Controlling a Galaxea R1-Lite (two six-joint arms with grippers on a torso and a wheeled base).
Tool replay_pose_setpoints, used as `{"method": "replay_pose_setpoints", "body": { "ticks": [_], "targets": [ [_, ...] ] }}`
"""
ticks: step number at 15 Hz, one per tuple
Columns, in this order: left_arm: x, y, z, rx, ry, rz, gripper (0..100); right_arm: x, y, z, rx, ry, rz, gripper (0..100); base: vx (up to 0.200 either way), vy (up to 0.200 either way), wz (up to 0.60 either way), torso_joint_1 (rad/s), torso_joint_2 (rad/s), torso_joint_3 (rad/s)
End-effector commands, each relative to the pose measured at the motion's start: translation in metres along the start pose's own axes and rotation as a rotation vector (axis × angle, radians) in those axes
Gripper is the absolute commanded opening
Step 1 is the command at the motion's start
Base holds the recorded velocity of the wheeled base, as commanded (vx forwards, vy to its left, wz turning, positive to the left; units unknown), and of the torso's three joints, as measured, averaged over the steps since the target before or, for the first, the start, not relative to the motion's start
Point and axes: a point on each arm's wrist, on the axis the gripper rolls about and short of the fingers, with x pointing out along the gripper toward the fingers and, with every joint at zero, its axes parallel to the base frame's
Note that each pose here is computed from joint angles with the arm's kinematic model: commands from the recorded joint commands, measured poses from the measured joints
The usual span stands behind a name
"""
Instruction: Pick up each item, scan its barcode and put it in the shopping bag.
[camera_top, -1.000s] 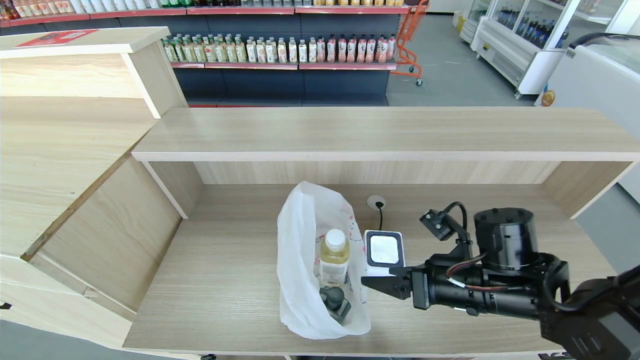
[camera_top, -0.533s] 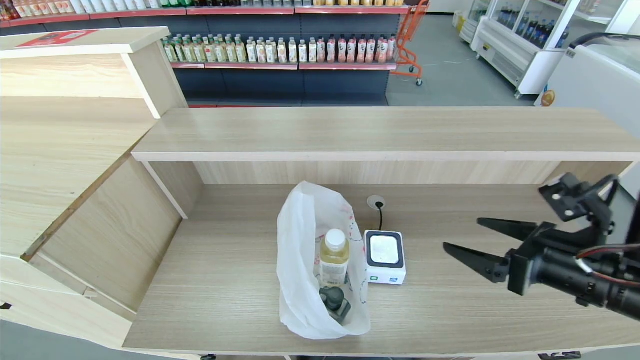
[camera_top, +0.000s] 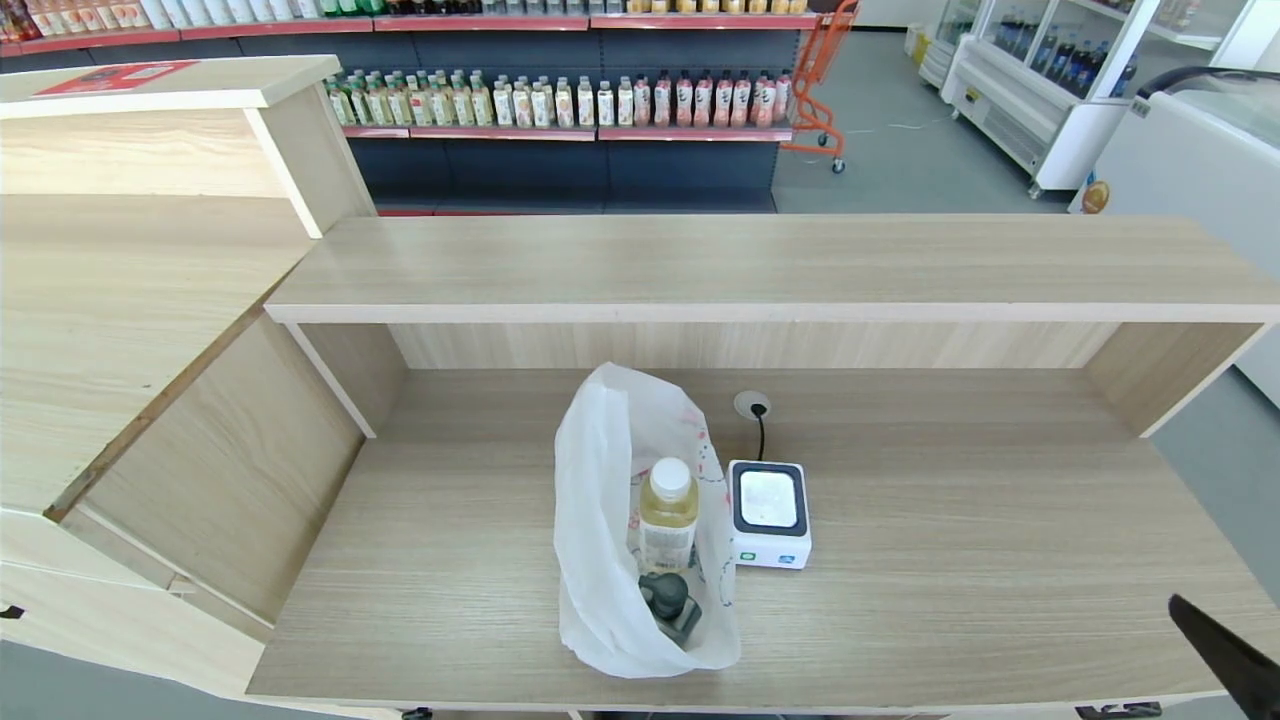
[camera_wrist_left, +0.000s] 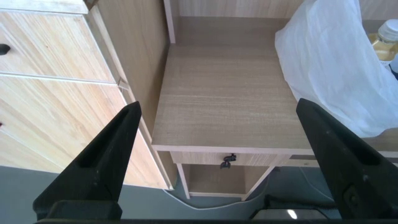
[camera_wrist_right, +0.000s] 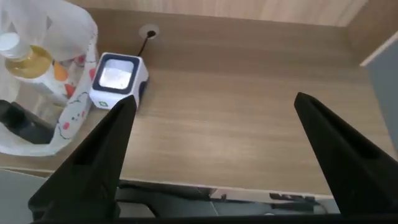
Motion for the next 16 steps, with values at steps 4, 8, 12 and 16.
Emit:
{"method": "replay_pose_setpoints", "body": {
  "ticks": [4, 8, 12, 16],
  "targets": [
    [0.0, 0.0, 0.0, 0.0, 0.0, 0.002, 100, -0.065, -0.003, -0.063, 0.07, -0.015, -0.23, 100, 0.0, 0.0, 0.0, 0.0, 0.0, 0.0],
    [0.0, 0.0, 0.0, 0.0, 0.0, 0.0, 100, -0.064, -0.003, -0.063, 0.073, -0.015, -0.213, 100, 0.0, 0.0, 0.0, 0.0, 0.0, 0.0],
    [0.0, 0.0, 0.0, 0.0, 0.0, 0.0, 100, -0.07, 0.002, -0.069, 0.152, -0.023, -0.081, 100, 0.0, 0.0, 0.0, 0.0, 0.0, 0.0],
    [0.0, 0.0, 0.0, 0.0, 0.0, 0.0, 100, -0.07, 0.002, -0.069, 0.098, -0.021, -0.079, 100, 0.0, 0.0, 0.0, 0.0, 0.0, 0.0]
  ]
}}
